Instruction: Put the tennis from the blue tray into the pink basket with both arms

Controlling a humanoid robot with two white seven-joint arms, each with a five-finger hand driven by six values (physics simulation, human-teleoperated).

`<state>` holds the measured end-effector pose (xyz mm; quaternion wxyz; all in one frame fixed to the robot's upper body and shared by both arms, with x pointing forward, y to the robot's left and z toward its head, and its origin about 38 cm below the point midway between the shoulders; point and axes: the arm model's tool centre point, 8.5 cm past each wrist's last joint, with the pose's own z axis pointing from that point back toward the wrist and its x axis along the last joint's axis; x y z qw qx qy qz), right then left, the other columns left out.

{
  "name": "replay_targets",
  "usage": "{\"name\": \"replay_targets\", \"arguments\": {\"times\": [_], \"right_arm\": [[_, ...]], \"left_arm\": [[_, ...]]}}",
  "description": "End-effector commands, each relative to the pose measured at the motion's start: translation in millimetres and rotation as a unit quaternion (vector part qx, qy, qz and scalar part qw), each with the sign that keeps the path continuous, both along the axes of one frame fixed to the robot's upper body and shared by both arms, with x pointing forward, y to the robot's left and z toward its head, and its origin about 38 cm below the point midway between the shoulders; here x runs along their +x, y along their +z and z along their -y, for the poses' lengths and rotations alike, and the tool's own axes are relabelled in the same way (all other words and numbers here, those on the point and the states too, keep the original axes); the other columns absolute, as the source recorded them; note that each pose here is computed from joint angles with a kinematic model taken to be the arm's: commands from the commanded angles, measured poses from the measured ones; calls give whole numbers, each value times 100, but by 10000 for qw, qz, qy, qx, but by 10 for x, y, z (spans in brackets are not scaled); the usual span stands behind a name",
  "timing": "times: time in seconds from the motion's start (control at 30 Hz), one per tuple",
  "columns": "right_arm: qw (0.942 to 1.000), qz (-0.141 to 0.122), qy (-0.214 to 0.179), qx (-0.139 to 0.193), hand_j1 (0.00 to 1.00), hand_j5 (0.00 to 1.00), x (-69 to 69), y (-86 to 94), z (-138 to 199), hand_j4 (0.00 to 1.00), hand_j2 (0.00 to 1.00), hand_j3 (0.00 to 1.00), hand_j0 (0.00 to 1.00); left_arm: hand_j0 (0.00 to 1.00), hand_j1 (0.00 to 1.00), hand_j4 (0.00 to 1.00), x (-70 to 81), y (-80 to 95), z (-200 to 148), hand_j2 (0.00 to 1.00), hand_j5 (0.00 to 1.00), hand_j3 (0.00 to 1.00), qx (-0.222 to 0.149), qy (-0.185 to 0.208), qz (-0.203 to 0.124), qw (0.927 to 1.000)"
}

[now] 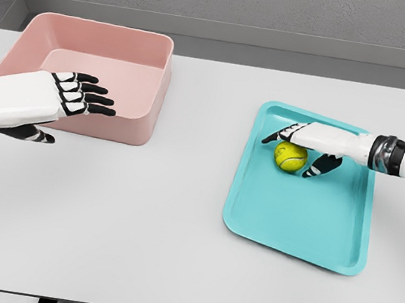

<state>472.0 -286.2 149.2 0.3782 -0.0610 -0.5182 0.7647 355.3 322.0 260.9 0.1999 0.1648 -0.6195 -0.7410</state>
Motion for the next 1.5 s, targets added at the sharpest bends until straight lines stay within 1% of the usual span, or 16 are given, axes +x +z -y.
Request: {"name": "replay_targets", "arguments": {"times": [0.0,0.1,0.17,0.23,0.27,0.3,0.4,0.73,0.97,1.07,1.2,1.23,1.3,1.47], "right_arm": [[10000,-24,-7,7,87,87,-1,4,3,87,87,87,87],[10000,-36,6,-7,83,83,-4,3,0,83,83,83,83],[10000,-51,19,-18,81,81,-5,-2,-7,81,81,81,81],[10000,-61,29,-24,79,79,-6,-5,-15,79,79,79,79],[10000,-61,29,-24,78,78,-6,-5,-15,78,78,78,78],[10000,-62,34,-19,77,77,-5,-6,-22,77,77,77,77],[10000,-72,40,-28,73,73,-8,-12,-24,73,73,73,73],[9999,-105,28,-54,56,56,-12,-38,-12,56,56,56,56],[10000,-64,-23,3,55,55,5,9,18,55,55,55,55],[10000,15,-21,82,55,55,46,112,5,55,55,55,55],[9998,96,-68,140,54,54,75,233,62,54,54,54,54],[9998,87,-88,165,54,54,68,246,87,54,54,54,54],[9997,171,-18,170,54,54,58,323,70,54,54,54,54],[9995,226,94,206,54,54,37,373,7,54,54,54,54]], "left_arm": [[100,100,100,19,-40,118,100,100,100,-197,-101,-26,9998],[100,100,100,28,-44,152,100,100,100,-214,-135,-21,9997],[100,100,100,35,-36,153,100,100,100,-133,-146,-27,9998],[100,100,100,31,-90,150,100,100,100,142,-156,-163,9996],[100,100,100,28,-124,142,100,100,100,357,-159,-267,9989],[100,100,100,30,-151,170,100,100,100,407,-191,-306,9985],[100,100,100,43,-165,258,100,100,100,232,-267,-281,9990],[100,100,100,30,-196,255,100,100,100,250,-269,-329,9988],[100,100,100,27,-198,247,100,100,100,264,-263,-336,9987],[100,100,100,22,-206,222,100,100,100,351,-245,-365,9984],[100,100,100,13,-205,203,100,100,100,300,-221,-376,9986],[100,100,100,14,-205,208,100,100,100,287,-225,-373,9986],[100,100,100,13,-203,203,100,100,100,286,-220,-376,9986],[100,100,100,9,-214,204,100,100,100,294,-222,-394,9985]]}}
